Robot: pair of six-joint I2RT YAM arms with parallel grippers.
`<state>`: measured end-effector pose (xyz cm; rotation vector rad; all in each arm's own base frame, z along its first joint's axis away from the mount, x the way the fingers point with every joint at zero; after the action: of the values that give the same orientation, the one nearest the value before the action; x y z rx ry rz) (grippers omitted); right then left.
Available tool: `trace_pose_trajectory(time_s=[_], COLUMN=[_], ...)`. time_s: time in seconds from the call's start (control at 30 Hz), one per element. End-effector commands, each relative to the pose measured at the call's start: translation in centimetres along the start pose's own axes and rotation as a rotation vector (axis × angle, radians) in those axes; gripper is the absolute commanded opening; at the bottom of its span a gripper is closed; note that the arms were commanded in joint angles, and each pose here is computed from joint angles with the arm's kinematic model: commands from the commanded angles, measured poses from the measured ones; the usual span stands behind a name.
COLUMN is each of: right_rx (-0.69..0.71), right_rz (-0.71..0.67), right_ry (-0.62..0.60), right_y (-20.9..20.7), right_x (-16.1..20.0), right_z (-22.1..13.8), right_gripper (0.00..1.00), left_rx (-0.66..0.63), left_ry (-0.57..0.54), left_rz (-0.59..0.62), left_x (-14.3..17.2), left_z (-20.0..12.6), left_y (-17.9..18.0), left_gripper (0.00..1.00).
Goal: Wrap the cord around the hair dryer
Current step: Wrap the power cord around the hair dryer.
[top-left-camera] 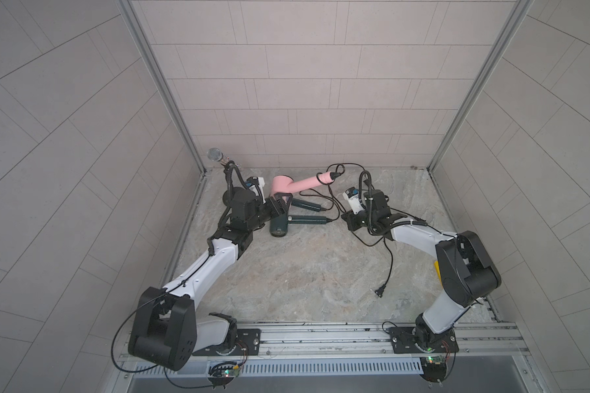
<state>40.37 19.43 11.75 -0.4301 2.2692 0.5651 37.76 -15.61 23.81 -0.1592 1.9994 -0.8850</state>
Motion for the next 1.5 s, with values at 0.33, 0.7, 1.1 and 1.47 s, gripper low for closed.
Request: trace_pose_trajectory(time_s=[0.33, 0.7, 1.1, 1.47], right_rx=[-0.073, -0.109, -0.048, -0.163], right_rz=[-0.084, -0.035, -0.034, -0.217], right_ry=[0.002, 0.115, 0.161, 0.274], right_y=[8.0, 9.8, 7.8, 13.1], right_x=[0.2, 2.5, 3.4, 7.3], right_z=[-5.1, -3.7, -0.3, -2.1], right_gripper=[0.0, 0.0, 0.0, 0.0], left_rx=[-0.577, -0.535, -0.27, -0.448], left_ry=[-0.122, -0.115, -0.049, -0.094], left_rz=[0.197, 0.179, -0.017, -0.037], left_x=[-2.1, -1.7, -0.6, -0.9], left_z=[-1.9, -0.9, 0.9, 2.9], left_y=[6.8, 5.1, 1.0, 4.4], left_gripper=[0.0, 0.0, 0.0, 0.0])
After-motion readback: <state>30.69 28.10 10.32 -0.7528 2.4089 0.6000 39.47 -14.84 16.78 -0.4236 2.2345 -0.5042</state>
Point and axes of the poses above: each gripper's point midway between its finger pads, its own z axis out along the fingers, its own y axis along the line the jaws close on, x = y × z, the point moved 1 cm from there along -z, back along the fingers, and after that the axes turned 5 degrees about z, right-handed, at the moved point
